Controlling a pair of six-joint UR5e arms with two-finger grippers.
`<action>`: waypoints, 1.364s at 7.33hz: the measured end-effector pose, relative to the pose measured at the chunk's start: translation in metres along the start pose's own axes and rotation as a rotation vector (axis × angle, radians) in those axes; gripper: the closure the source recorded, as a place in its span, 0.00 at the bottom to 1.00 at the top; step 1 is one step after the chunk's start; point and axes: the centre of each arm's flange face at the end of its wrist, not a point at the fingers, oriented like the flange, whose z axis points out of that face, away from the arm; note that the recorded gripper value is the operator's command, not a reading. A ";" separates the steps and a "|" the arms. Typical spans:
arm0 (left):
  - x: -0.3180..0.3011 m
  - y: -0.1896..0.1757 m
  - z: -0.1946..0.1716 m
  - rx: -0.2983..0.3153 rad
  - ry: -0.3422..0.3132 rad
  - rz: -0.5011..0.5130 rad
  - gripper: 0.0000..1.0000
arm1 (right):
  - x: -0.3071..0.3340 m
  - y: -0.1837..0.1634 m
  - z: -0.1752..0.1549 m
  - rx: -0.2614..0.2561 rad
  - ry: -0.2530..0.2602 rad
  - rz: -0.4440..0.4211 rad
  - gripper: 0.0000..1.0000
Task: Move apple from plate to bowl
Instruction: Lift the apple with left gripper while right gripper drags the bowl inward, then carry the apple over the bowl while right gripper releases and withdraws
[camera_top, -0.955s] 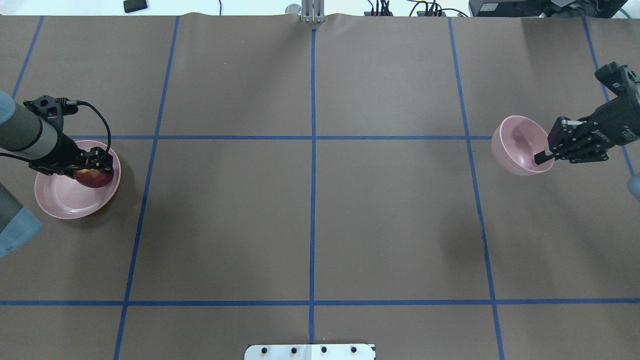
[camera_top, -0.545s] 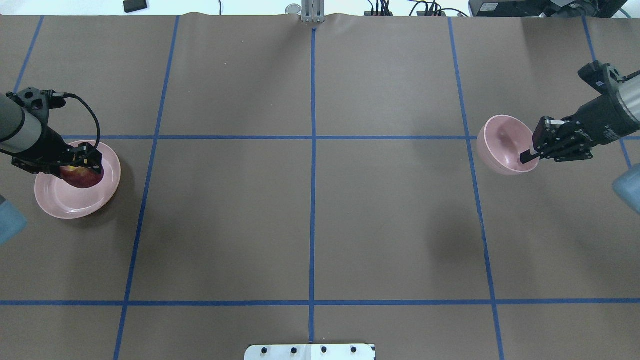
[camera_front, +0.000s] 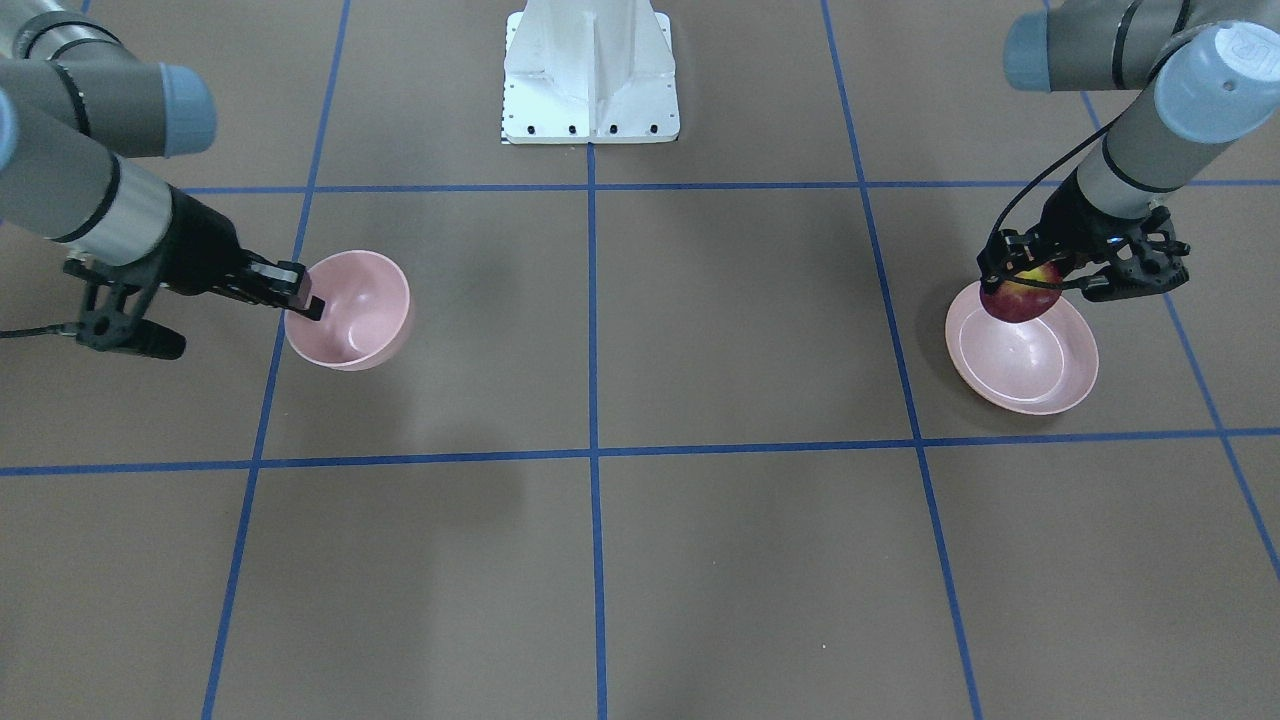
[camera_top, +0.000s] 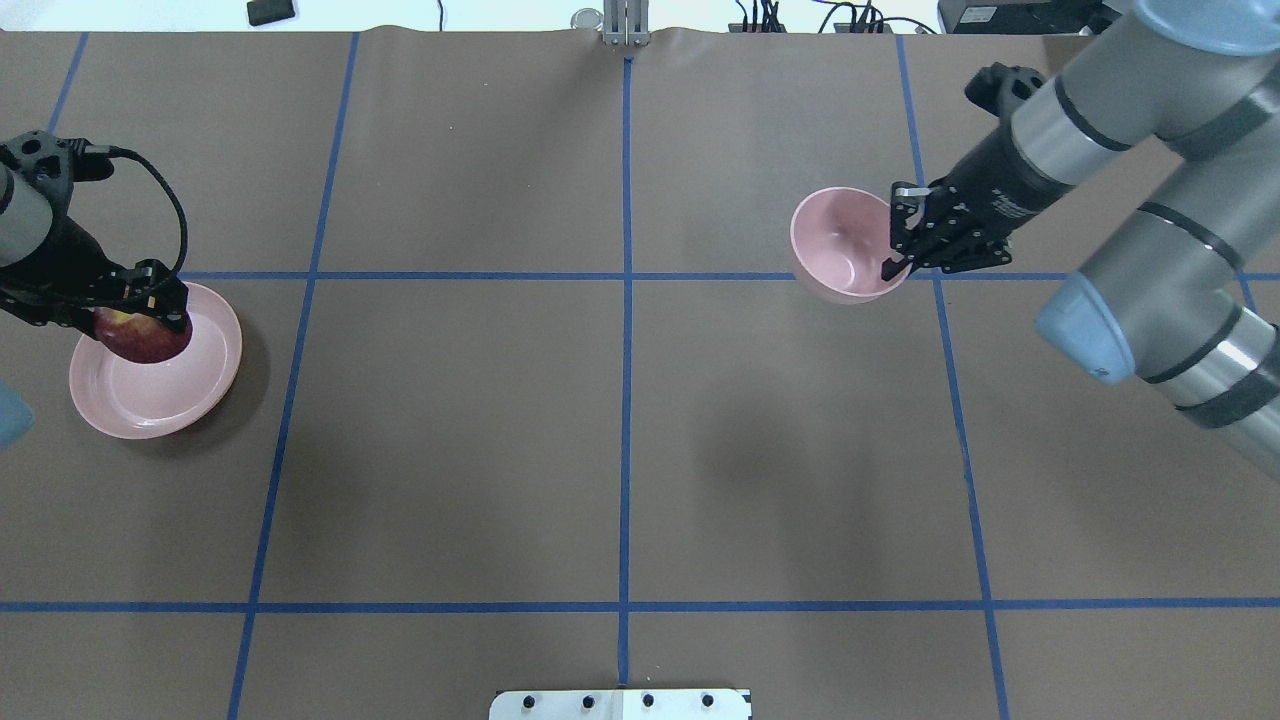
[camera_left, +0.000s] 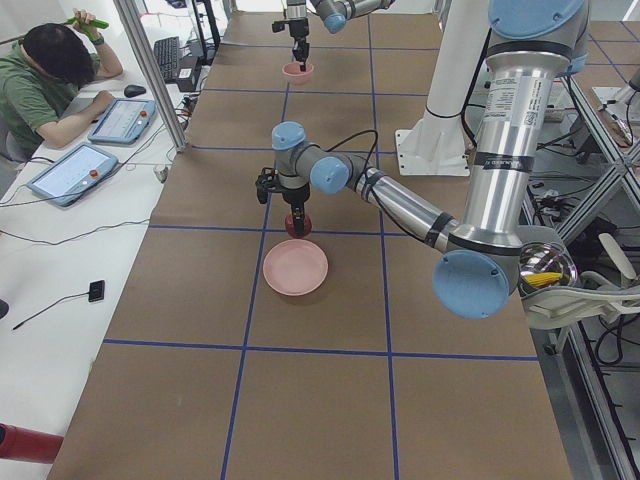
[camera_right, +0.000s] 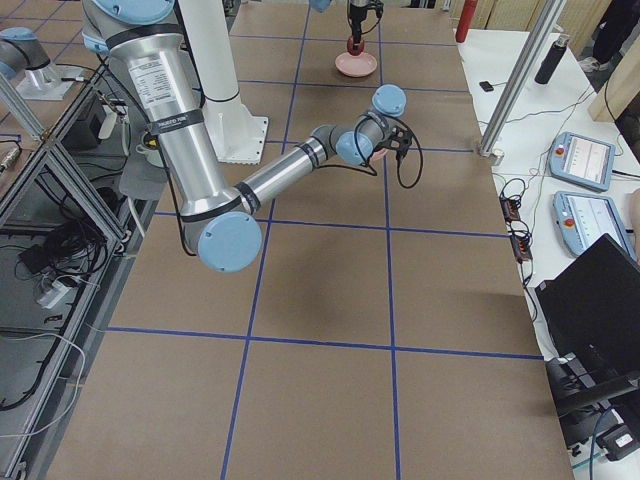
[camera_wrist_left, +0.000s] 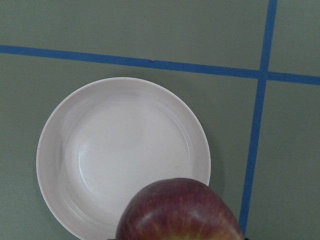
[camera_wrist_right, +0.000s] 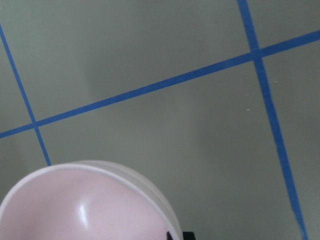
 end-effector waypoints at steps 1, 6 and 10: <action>0.011 -0.006 -0.003 0.005 0.008 0.003 1.00 | -0.046 -0.003 0.016 0.016 0.035 -0.012 1.00; 0.103 -0.051 -0.024 0.000 0.071 -0.045 1.00 | -0.151 -0.036 0.108 0.004 0.144 -0.128 1.00; 0.130 -0.059 -0.031 -0.005 0.077 -0.051 1.00 | -0.155 -0.013 0.179 0.030 0.127 -0.236 1.00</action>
